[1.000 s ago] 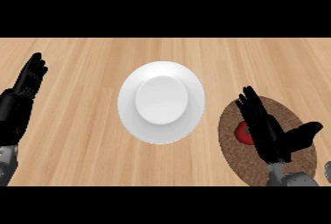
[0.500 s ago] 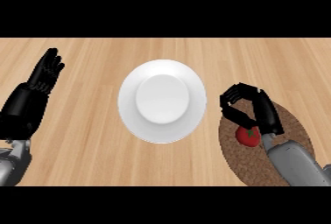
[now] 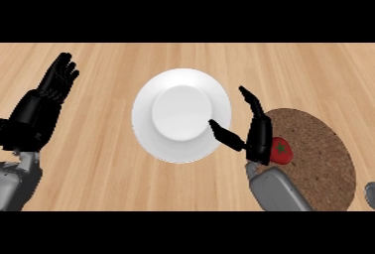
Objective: Pick the tomato from the placemat and place it in the plate
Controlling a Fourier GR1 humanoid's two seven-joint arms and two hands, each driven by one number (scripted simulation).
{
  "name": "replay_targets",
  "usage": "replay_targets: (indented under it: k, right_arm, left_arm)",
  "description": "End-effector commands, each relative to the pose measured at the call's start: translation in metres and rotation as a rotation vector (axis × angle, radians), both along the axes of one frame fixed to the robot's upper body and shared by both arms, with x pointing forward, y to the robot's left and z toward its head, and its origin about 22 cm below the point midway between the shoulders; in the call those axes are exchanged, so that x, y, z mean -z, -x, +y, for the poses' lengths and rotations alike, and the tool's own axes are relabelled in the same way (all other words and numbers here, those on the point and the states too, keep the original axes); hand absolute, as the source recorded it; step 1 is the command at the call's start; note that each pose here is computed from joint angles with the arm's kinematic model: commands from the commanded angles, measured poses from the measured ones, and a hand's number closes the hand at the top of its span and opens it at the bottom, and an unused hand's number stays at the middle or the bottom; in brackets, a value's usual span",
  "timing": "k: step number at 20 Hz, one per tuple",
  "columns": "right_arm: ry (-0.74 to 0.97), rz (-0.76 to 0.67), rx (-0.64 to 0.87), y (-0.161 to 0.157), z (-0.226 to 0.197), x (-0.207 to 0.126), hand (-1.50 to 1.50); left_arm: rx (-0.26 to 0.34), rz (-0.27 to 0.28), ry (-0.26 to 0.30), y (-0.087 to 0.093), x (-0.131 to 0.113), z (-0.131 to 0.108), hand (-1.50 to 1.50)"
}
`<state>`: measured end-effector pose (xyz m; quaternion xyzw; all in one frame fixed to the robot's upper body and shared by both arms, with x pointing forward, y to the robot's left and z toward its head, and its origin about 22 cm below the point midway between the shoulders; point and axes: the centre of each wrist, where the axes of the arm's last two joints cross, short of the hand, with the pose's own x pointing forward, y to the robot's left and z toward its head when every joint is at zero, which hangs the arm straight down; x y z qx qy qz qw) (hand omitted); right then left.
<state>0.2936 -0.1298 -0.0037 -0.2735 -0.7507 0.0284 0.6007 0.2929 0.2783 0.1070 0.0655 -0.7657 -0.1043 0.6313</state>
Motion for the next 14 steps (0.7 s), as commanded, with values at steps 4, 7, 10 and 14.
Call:
replay_targets:
  k: [4,7,10,14]
  right_arm:
    - [0.109,-0.074,0.093,0.002,0.003,-0.035,-1.5]
    - [0.264,0.087,0.133,-0.012,-0.037,-0.047,-1.5]
    - [0.343,0.313,0.119,-0.011,-0.037,-0.05,-1.5]
    - [0.465,0.58,0.13,-0.018,-0.04,-0.068,-1.5]
  left_arm:
    - [-0.001,0.019,0.008,0.008,0.002,0.003,0.0]
    - [-0.027,0.03,0.005,0.006,0.014,0.018,0.0]
    - [-0.029,0.023,-0.011,0.006,0.016,0.013,0.0]
    - [-0.043,0.025,0.008,-0.001,0.012,0.007,0.0]
